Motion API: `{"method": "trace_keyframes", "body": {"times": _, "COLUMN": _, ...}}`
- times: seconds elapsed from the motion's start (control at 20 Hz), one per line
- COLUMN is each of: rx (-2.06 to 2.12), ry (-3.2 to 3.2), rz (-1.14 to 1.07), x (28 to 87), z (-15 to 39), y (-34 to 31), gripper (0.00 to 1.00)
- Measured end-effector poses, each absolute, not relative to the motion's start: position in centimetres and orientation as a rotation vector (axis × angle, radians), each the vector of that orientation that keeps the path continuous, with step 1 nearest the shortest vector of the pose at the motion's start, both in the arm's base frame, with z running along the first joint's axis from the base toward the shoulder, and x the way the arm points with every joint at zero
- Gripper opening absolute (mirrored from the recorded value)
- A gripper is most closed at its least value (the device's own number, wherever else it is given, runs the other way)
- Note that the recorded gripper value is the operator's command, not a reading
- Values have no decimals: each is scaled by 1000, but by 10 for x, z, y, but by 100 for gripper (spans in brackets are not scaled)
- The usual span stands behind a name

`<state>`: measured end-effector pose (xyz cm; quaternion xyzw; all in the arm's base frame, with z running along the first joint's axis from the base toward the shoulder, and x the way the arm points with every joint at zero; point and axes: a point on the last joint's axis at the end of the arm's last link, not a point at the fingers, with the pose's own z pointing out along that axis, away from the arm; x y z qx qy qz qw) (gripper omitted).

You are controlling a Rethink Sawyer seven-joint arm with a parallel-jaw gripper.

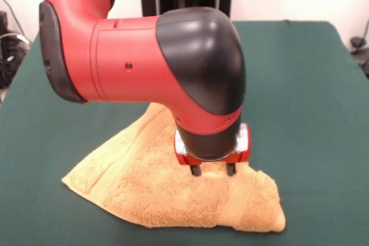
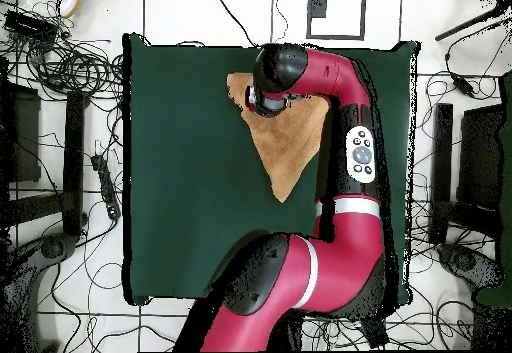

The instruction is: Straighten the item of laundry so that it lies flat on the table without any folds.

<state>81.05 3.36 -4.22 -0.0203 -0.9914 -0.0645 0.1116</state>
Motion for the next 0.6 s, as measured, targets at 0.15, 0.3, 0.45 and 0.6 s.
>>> {"method": "trace_keyframes", "body": {"times": 0.15, "rx": -54, "ry": -2929, "rz": -190, "x": 811, "z": -41, "y": 35, "gripper": 100}}
{"method": "trace_keyframes", "body": {"times": 0.3, "rx": -58, "ry": -2927, "rz": -194, "x": 809, "z": -41, "y": 32, "gripper": 100}}
{"method": "trace_keyframes", "body": {"times": 0.45, "rx": -63, "ry": -2920, "rz": -203, "x": 807, "z": -41, "y": 28, "gripper": 100}}
{"method": "trace_keyframes", "body": {"times": 0.6, "rx": -68, "ry": -2922, "rz": -211, "x": 805, "z": -40, "y": 26, "gripper": 100}}
